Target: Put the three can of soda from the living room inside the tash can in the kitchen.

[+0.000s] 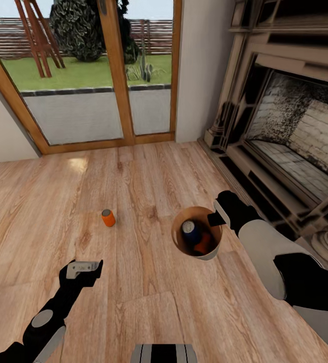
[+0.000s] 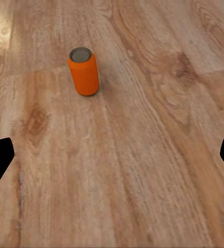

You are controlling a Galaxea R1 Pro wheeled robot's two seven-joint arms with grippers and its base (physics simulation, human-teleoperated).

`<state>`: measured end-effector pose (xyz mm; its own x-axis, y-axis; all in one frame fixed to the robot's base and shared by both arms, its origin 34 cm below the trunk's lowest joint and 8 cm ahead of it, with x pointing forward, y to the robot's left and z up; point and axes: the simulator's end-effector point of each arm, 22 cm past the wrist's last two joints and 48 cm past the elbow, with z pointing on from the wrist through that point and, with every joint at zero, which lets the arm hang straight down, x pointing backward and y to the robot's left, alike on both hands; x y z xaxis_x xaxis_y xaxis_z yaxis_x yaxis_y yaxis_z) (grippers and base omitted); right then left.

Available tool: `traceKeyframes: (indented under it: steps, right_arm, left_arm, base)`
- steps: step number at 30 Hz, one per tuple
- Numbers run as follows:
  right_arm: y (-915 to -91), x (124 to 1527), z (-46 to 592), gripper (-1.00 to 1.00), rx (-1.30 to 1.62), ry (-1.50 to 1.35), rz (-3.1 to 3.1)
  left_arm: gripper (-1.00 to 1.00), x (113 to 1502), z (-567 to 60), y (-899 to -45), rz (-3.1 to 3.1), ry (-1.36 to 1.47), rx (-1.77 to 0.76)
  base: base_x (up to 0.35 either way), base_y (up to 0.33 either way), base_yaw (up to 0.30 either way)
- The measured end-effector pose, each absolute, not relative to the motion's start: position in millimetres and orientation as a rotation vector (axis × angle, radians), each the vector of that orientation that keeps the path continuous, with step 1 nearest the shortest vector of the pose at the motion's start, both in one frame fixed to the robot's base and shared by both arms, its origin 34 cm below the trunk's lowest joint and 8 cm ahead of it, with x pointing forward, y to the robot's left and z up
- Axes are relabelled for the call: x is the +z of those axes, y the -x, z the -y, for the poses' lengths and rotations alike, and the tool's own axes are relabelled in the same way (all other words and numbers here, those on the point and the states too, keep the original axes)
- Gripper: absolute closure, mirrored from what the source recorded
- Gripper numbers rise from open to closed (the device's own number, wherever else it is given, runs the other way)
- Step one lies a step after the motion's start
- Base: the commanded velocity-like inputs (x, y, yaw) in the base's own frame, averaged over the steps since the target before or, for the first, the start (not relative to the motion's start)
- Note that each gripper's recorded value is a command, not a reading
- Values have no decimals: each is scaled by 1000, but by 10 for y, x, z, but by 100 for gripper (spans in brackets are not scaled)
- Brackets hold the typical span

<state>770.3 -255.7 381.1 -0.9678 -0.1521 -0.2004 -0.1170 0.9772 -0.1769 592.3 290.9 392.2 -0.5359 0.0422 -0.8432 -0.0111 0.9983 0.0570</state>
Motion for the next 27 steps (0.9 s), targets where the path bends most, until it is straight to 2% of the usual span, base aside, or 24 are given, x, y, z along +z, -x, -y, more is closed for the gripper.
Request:
traceKeyframes:
  steps: [10,27]
  right_arm:
    - [-7707,3815,2580,100,-248,199,-2909]
    - [-7694,3802,2585,100,-257,205,-2910]
  left_arm:
    - [-100,3883,-2964,-5906,-2161,-14,78]
    - [-100,3814,-2962,-5858,-2200,-27,83]
  base:
    - [73,0,0]
    - [312,0,0]
